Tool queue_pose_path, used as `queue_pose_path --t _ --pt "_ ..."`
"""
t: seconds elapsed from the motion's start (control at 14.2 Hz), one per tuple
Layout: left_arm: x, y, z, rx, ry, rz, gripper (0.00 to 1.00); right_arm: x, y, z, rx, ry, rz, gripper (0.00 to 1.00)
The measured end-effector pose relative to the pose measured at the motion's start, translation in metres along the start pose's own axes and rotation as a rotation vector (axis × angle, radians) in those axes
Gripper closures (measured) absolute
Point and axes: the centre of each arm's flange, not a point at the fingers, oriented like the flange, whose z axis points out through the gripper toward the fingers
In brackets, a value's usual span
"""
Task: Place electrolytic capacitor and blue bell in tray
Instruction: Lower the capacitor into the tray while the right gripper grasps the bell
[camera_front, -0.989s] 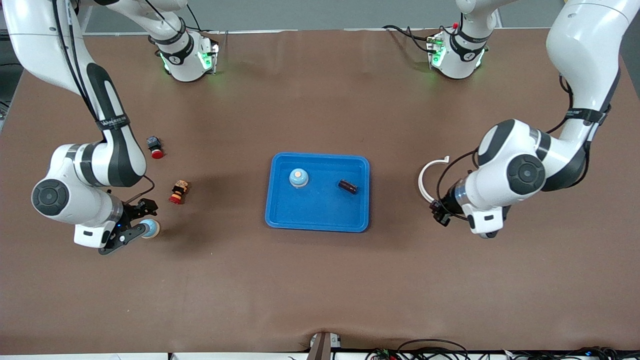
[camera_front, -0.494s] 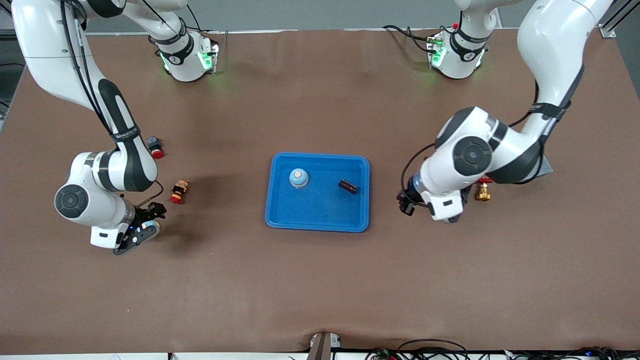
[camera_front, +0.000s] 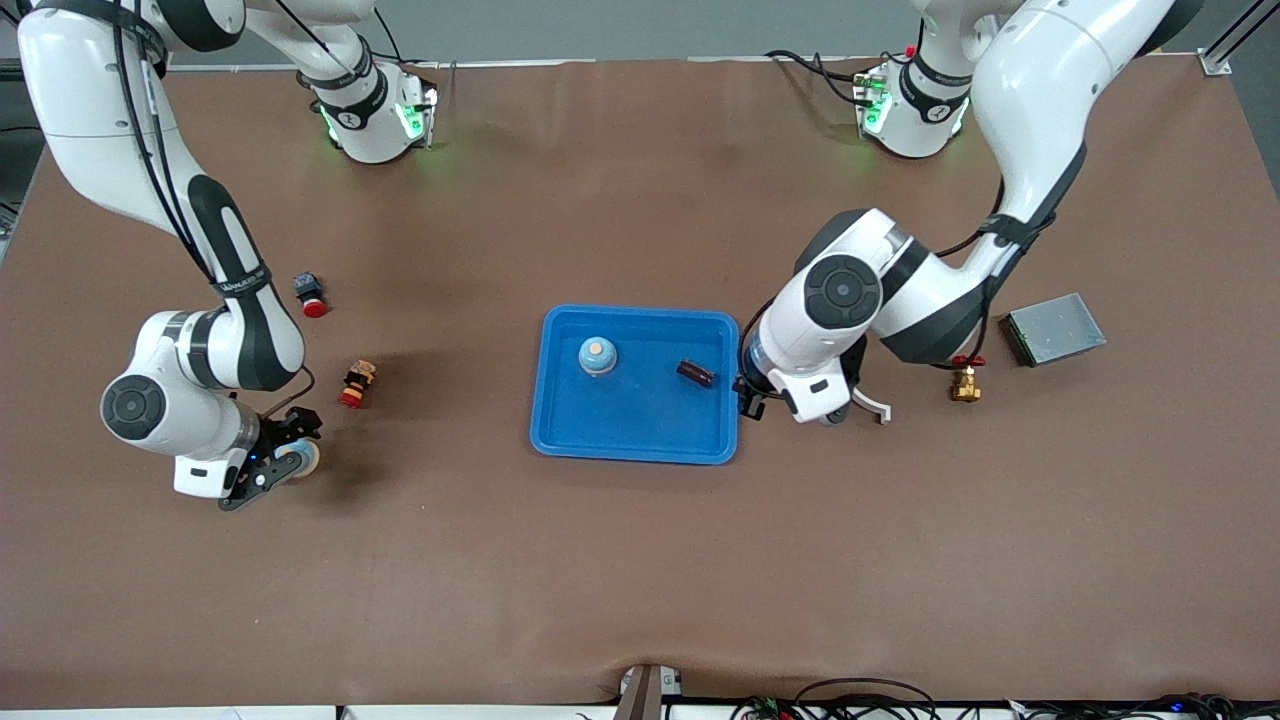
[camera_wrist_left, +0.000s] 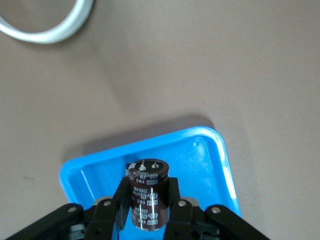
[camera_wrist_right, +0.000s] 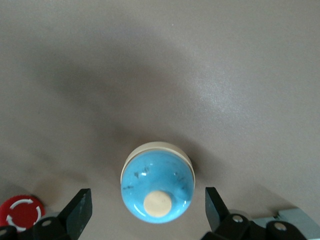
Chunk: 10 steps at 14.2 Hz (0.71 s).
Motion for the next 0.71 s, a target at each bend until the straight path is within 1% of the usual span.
queue_pose_path --t 0.14,0.21,0.35,0.42,0.71 --pt "-0.015 0.002 0.025 -0.022 0.002 -0.026 0.66 0.000 -0.001 0.007 0.002 -0.001 -0.002 0.00" --pt "-0.023 0.002 0.040 -0.029 0.015 -0.038 0.66 0.001 -0.001 0.010 0.002 -0.001 -0.002 0.00" --pt "-0.036 0.001 0.068 -0.046 0.037 -0.041 0.66 0.001 -0.001 0.011 0.002 -0.001 -0.002 0.00" --pt "-0.041 0.000 0.081 -0.053 0.037 -0.039 0.66 0.001 -0.001 0.012 0.002 -0.001 -0.002 0.00" --pt "-0.033 0.004 0.104 -0.069 0.025 -0.053 0.66 0.002 -0.001 0.015 -0.003 0.007 -0.003 0.00"
